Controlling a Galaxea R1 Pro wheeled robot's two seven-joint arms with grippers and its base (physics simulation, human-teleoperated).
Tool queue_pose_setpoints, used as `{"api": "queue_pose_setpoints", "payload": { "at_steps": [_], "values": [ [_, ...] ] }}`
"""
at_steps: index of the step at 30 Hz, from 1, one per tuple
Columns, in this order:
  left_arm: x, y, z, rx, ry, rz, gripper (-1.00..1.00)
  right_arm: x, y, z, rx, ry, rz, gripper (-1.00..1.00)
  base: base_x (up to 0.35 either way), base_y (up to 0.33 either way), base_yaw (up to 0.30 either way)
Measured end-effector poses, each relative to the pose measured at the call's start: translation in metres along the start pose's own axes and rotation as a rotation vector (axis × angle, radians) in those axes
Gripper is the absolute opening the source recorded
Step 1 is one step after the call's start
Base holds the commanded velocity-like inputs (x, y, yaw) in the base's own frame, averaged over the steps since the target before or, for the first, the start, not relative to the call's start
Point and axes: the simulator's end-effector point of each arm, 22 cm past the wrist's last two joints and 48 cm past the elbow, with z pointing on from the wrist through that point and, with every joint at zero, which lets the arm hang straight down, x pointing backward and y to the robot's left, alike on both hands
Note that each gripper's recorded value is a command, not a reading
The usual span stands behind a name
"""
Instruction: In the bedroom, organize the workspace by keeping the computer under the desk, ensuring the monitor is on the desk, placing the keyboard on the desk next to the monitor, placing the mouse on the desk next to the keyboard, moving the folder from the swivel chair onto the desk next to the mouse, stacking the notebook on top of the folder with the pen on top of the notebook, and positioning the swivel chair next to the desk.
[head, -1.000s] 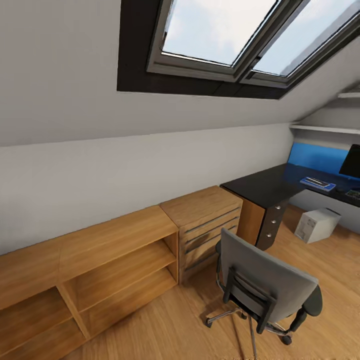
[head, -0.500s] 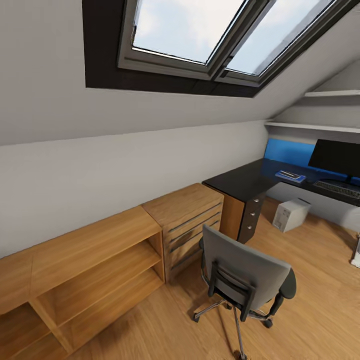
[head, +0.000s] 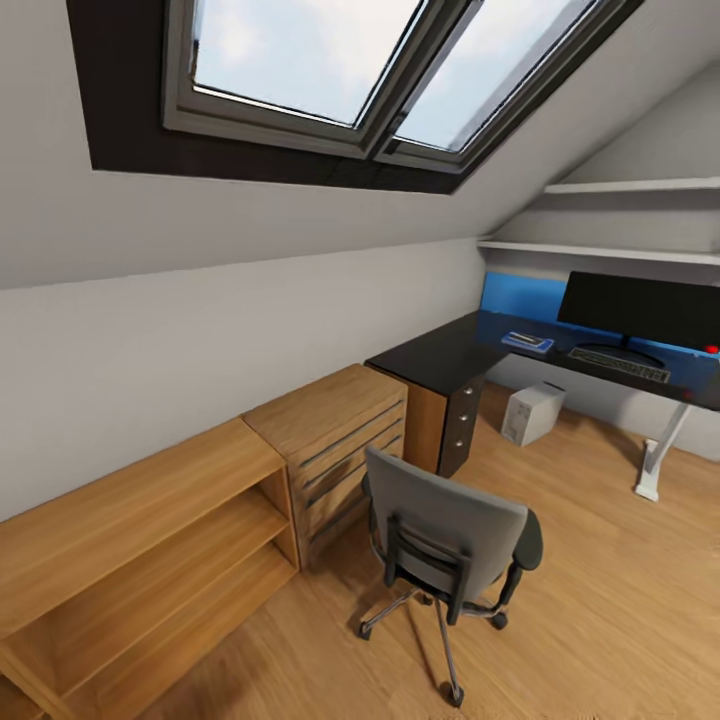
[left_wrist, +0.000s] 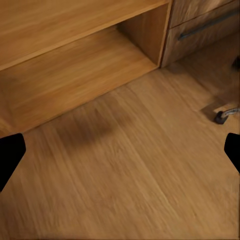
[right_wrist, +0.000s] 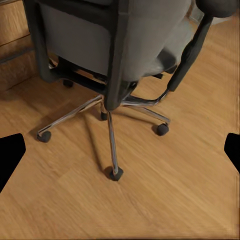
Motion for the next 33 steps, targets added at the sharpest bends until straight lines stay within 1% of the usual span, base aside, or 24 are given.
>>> {"api": "queue_pose_setpoints", "payload": {
  "at_steps": [33],
  "values": [
    [0.0,0.0001,0.0,0.0,0.0,0.001,1.0,-0.0001,0.0006,0.0,-0.005,-0.001,-0.004,1.0,0.0,0.002,-0.299]
  ]
}}
